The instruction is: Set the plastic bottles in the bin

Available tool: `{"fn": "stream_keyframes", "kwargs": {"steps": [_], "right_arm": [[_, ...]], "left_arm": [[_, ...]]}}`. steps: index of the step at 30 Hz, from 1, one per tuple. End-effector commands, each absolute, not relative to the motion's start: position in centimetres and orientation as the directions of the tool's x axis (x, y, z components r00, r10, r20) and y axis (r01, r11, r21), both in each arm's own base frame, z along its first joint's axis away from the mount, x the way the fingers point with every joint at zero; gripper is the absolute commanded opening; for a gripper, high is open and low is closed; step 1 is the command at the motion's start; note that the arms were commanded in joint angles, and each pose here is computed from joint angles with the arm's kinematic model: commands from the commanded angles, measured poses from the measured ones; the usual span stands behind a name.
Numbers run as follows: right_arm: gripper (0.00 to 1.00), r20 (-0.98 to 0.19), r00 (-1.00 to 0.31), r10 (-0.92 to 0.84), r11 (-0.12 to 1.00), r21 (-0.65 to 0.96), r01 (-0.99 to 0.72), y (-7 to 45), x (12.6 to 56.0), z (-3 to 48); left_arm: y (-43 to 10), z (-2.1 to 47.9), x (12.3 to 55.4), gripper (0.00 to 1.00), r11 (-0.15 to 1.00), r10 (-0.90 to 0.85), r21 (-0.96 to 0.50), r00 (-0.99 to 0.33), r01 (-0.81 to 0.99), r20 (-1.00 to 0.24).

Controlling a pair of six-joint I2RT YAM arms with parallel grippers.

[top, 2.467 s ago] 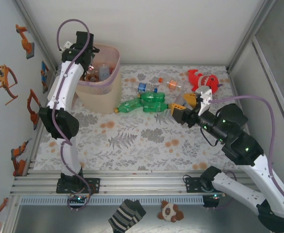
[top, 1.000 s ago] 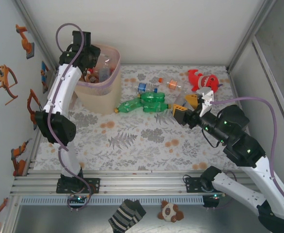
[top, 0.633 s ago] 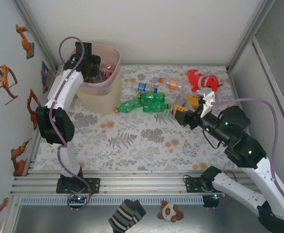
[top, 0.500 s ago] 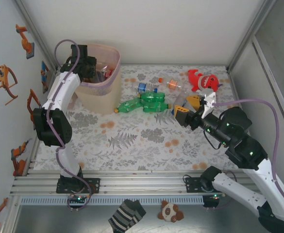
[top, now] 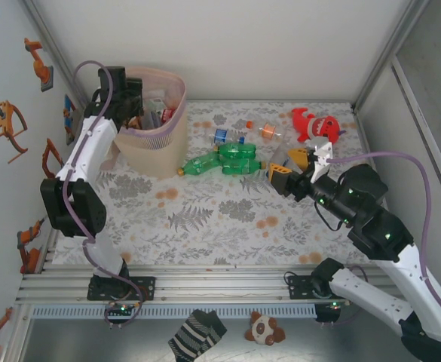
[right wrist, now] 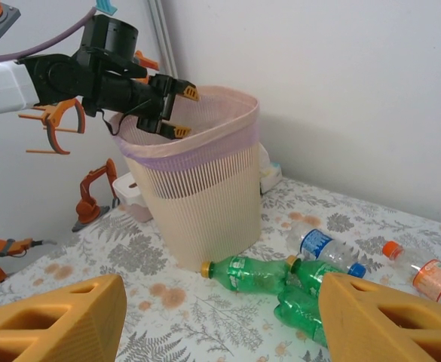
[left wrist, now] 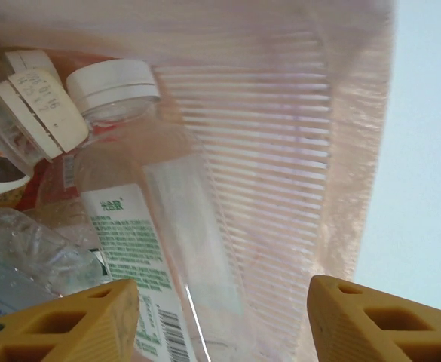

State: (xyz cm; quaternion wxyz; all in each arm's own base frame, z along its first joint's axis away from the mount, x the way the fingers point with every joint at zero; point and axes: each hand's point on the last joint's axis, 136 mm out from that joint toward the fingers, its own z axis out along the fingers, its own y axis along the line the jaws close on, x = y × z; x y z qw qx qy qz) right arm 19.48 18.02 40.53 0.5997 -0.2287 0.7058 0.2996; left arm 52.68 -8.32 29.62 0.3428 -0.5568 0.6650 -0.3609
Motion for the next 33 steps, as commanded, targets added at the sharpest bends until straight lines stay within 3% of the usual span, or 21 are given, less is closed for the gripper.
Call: {"fn": "stream_keyframes", "kwargs": {"steps": [1,4,10,18,33], "right_arm": [[0.67,-0.986,-0.157,0.05,0.717,0.145,-0.682,17.8,19.3,41.1],[0.67,-0.986,-0.157,0.053,0.715,0.147,-0.683,17.9,19.3,41.1],[0.68,-0.986,-0.159,0.049,0.711,0.147,-0.688,18.2,19.5,41.0],[0.67,-0.986,-0.158,0.05,0.71,0.146,-0.689,18.2,19.5,41.1],[0.68,-0.987,-0.157,0.045,0.721,0.141,-0.678,17.8,19.4,40.9]], "left_arm": [[-7.8,33.5,51.4,0.61,0.102,-0.99,-0.904,-0.136,-0.416,-0.049],[-7.7,35.1,51.1,0.57,0.118,-0.987,-0.92,-0.142,-0.374,-0.069],[-9.2,37.0,52.2,0.37,0.168,-0.97,-0.942,-0.217,-0.291,-0.107],[-12.4,32.9,55.1,0.12,0.157,-0.942,-0.926,-0.334,-0.343,-0.036],[-12.7,21.3,55.9,0.09,0.142,-0.945,-0.81,-0.321,-0.569,0.06]]}}
